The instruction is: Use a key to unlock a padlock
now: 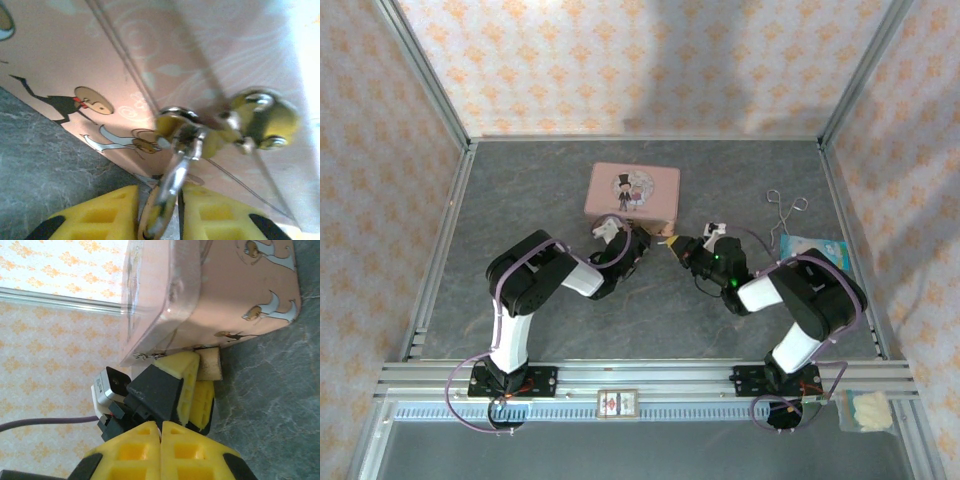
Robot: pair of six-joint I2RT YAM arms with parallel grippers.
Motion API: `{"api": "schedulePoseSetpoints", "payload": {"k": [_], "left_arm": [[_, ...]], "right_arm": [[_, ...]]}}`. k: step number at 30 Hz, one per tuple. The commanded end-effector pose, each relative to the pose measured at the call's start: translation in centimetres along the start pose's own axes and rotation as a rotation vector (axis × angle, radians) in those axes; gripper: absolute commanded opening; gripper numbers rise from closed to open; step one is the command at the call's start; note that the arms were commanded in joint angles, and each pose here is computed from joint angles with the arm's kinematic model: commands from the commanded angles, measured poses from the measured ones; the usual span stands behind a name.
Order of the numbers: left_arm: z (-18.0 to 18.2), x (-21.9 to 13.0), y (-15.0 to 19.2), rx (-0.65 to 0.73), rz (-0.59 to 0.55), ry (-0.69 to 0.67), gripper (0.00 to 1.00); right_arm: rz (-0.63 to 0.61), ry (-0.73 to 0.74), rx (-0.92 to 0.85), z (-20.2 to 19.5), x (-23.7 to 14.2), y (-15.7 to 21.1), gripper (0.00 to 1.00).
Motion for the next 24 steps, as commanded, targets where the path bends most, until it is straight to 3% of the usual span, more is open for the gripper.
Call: {"api": "schedulePoseSetpoints", "payload": {"k": [1,3,13,19,24], "left_arm": [[0.8,0.7,0.1,0.041,0.002,-0.022,0.10],[0.8,0.5,-0.5,0.021,0.009,0.003,0.00],[0.6,-0.8,-2.4,-0.014,0.180,0.126,0.00],[1.6,-1.2,-2.0,0.200,0.322,0.056,0.00],[2.0,-2.5,-3.3,0.423,0.325,-0.067,0.06]], "right_arm": [[-0.027,0.010,-0.020,-0.2,-0.6,-0.2,0.00],[-0.023,0.019,-0.017,-0.5,-0.7,-0.2,0.00],[-0.002,0.067,0.010,-1.9,0.7,-0.1,0.00],[0.002,0.072,0.001,-2.1,3.2,-1.0,0.00],[-0.004,0.076,-0.005,-2.0,4.1,-1.5,0.00]]}}
Point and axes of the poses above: each hand's point on the last joint's axis, 136 mm out from that joint toward the fingers, its own x axis out along the fingers, its own z axis along the line the jaws close on, y = z × x, the point moved 9 cm from there along -x, back along the fingers, and after that the axes turned 1 degree about -x, right-handed, at the moved point
